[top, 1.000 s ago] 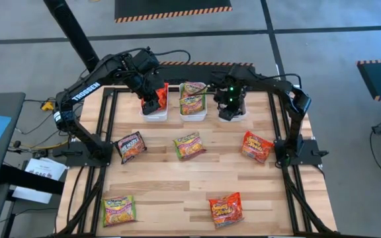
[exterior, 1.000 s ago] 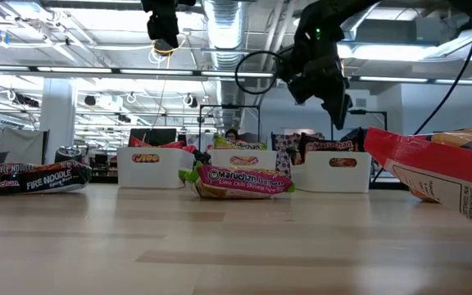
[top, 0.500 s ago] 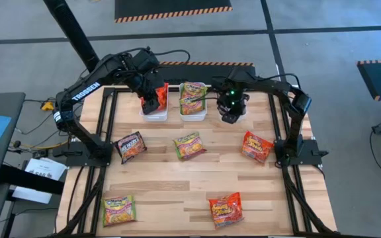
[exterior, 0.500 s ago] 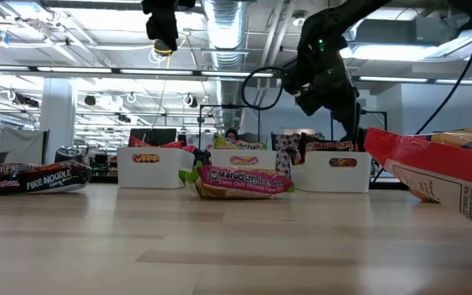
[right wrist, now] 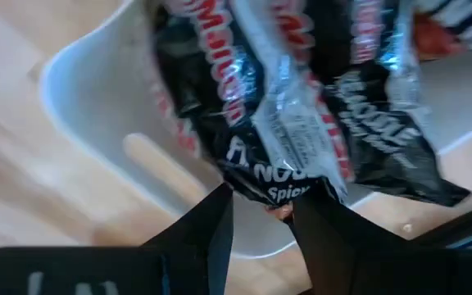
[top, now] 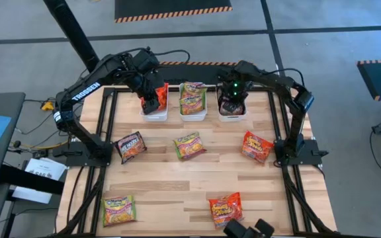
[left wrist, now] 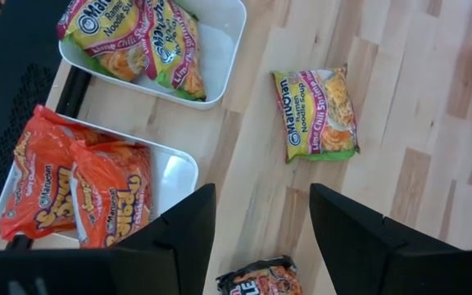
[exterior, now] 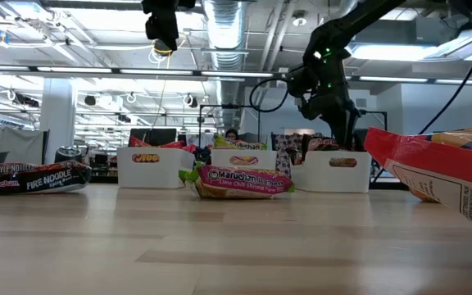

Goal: Sort Maruchan noodles
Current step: Put the right black noodle pack into the right white bin, then put the bottom orange noodle pack into the left white bin

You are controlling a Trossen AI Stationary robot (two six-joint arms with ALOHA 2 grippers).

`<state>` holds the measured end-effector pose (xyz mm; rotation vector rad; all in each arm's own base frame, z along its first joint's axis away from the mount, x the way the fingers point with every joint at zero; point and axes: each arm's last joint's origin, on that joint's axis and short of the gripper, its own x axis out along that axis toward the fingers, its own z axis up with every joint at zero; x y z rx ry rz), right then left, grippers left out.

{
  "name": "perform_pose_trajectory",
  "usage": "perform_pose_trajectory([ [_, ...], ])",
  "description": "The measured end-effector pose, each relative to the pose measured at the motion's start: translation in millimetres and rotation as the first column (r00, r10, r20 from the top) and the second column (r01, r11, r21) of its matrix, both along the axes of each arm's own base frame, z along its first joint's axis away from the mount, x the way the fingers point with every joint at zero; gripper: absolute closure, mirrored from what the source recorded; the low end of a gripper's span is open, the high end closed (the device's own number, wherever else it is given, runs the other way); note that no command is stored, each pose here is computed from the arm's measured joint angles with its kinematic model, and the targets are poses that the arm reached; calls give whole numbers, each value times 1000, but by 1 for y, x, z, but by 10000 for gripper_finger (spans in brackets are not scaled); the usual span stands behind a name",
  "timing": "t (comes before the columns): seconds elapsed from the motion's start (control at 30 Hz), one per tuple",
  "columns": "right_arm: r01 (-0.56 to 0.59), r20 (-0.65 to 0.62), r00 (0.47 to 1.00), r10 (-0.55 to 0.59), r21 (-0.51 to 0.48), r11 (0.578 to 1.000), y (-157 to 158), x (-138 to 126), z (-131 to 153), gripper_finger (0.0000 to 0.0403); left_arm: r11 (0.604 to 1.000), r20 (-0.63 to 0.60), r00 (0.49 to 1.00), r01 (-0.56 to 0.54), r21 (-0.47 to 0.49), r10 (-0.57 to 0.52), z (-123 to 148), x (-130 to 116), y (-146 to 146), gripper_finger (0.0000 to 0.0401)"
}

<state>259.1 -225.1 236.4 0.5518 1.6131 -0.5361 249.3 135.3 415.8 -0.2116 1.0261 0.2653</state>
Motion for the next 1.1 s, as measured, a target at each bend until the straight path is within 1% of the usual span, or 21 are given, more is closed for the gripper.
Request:
perform_pose_trajectory([
  [0.13, 30, 37, 999, -28, -39, 999, -11, -3, -2, 251, 1000, 1, 1000, -5, -3, 5, 0, 0, 0, 218],
  [0.3, 40, 72, 997, -35, -71, 997, -15, -3, -12, 251, 1000, 1, 1000, -6, -3, 6, 0, 0, 0, 218],
  [0.37, 37, 70, 997, -31, -87, 996, -15, -2, -15, 251, 1000, 1, 1000, -6, -3, 6, 0, 0, 0, 218],
  [0.5, 32, 53, 998, -24, -159, 987, -19, -1, -15, 251, 1000, -6, 1000, -14, 10, 14, 0, 0, 0, 218],
  [0.57, 41, 49, 998, -33, -173, 984, -21, -2, -15, 251, 1000, -10, 1000, -18, 17, 19, 0, 0, 1, 218],
  [0.8, 18, -16, 1000, -20, -105, 994, -13, -6, -6, 251, 999, -20, 999, -30, 35, 30, 0, -1, 1, 218],
  [0.93, 1, -15, 1000, -2, -61, 998, -7, -2, 4, 251, 999, -20, 999, -31, 35, 32, 0, -1, 1, 218],
  [1.1, -48, 11, 999, 49, -69, 996, -1, 7, 18, 251, 998, -15, 998, -69, 16, 69, 0, -1, 1, 218],
])
